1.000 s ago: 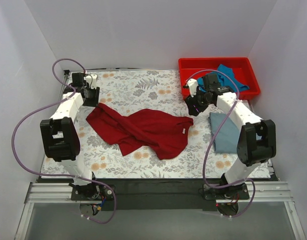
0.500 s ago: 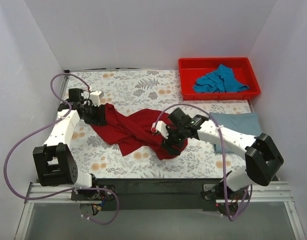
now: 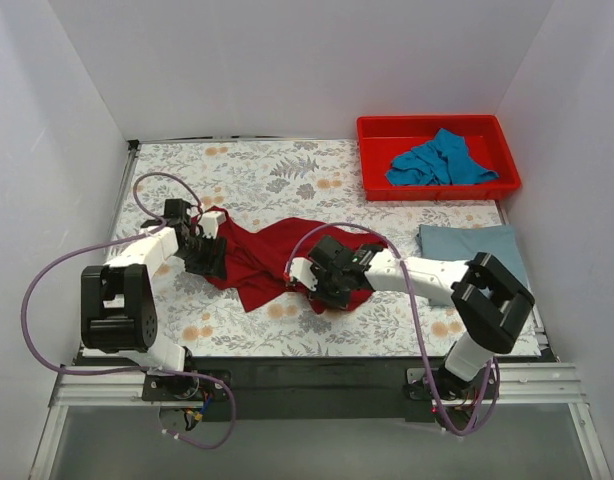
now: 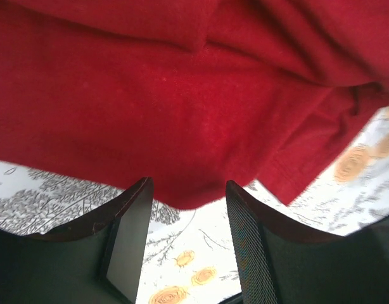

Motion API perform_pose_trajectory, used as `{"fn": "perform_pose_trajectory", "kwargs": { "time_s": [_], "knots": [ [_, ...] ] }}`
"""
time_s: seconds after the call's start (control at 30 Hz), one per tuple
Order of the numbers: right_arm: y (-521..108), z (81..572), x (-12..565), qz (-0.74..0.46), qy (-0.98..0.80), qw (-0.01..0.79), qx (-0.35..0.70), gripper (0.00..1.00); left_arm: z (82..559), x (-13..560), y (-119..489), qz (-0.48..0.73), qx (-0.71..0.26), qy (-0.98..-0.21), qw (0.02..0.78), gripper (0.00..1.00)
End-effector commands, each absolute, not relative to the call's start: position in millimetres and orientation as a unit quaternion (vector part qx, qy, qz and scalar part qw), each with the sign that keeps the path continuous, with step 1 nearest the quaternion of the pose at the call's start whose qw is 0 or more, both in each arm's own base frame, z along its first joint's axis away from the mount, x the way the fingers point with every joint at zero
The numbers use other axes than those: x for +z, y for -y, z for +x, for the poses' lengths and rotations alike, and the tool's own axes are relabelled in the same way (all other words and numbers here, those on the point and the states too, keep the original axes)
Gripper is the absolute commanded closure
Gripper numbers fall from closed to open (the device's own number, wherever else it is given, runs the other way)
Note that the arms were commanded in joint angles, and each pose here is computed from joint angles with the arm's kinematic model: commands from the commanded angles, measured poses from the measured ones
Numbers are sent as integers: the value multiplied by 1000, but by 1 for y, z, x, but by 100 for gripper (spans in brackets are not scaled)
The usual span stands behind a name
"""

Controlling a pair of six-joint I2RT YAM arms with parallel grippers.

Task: Fold and stack the t-shirts
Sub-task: Flatten the tshirt out

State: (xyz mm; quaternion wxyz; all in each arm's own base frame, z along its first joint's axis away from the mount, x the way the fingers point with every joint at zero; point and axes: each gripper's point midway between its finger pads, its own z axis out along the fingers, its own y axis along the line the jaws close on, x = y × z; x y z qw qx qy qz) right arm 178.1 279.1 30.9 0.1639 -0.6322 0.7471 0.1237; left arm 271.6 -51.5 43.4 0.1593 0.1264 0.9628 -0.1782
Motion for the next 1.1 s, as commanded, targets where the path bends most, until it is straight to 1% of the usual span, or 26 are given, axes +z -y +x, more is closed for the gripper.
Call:
{"fn": "perform_pose_trajectory", "kwargs": {
  "time_s": [0.0, 0.07, 0.1, 0.13, 0.2, 0.27, 0.3, 0.33, 0.37, 0.4, 0.43, 0.47, 0.53, 0.6, 0.63, 0.7, 0.83, 0.93, 0.97, 1.0, 1.03, 1.07],
  "knots": [
    [-309, 212, 126, -625, -698, 294, 190, 99, 287, 29, 53, 145, -129, -965, 177, 52],
    [-312, 224, 158, -617, -683, 326, 216, 99, 288, 20, 48, 144, -105, -970, 168, 55],
    [-310, 231, 174, -612, -677, 345, 220, 99, 289, 14, 37, 139, -74, -974, 162, 57],
    [-304, 248, 194, -599, -674, 371, 221, 99, 288, 5, 31, 133, -59, -978, 149, 62],
    [-292, 274, 217, -579, -678, 403, 206, 99, 286, -3, 14, 131, -14, -982, 136, 66],
    [-286, 303, 239, -565, -678, 436, 178, 99, 287, -9, 0, 128, 6, -983, 130, 72],
    [-275, 324, 232, -550, -695, 434, 159, 99, 294, -7, -15, 119, 38, -983, 134, 76],
    [-271, 338, 232, -542, -701, 439, 148, 99, 297, -8, -20, 120, 46, -983, 132, 78],
    [-266, 355, 220, -531, -716, 433, 134, 99, 300, -6, -44, 90, 58, -985, 134, 81],
    [-258, 378, 225, -512, -722, 449, 120, 99, 315, 1, -56, 94, 72, -982, 150, 86],
    [-254, 389, 225, -501, -730, 451, 116, 99, 320, 5, -70, 90, 95, -980, 152, 87],
    [-255, 401, 210, -492, -743, 437, 123, 99, 325, 6, -86, 80, 106, -979, 154, 89],
    [-250, 422, 217, -472, -751, 446, 117, 99, 346, 17, -107, 80, 126, -974, 169, 92],
    [-247, 438, 208, -454, -764, 445, 113, 99, 353, 14, -128, 63, 130, -976, 165, 94],
    [-244, 446, 211, -446, -766, 452, 104, 99, 370, 25, -133, 61, 126, -973, 184, 95],
    [-243, 457, 206, -436, -772, 452, 101, 99, 375, 23, -138, 54, 111, -976, 180, 96],
    [-246, 447, 217, -439, -766, 454, 123, 99, 376, 25, -125, 82, 74, -977, 184, 96],
    [-240, 421, 217, -452, -767, 436, 137, 99, 347, 12, -120, 111, 70, -979, 153, 97],
    [-236, 408, 205, -456, -773, 416, 146, 99, 339, 10, -121, 128, 78, -978, 147, 98],
    [-231, 391, 209, -460, -774, 407, 151, 99, 317, -3, -120, 136, 80, -979, 126, 98],
    [-228, 380, 210, -464, -773, 402, 158, 99, 310, 3, -121, 140, 87, -977, 133, 99],
    [-222, 356, 206, -467, -777, 385, 172, 99, 301, 3, -124, 146, 90, -977, 130, 99]
  ]
}}
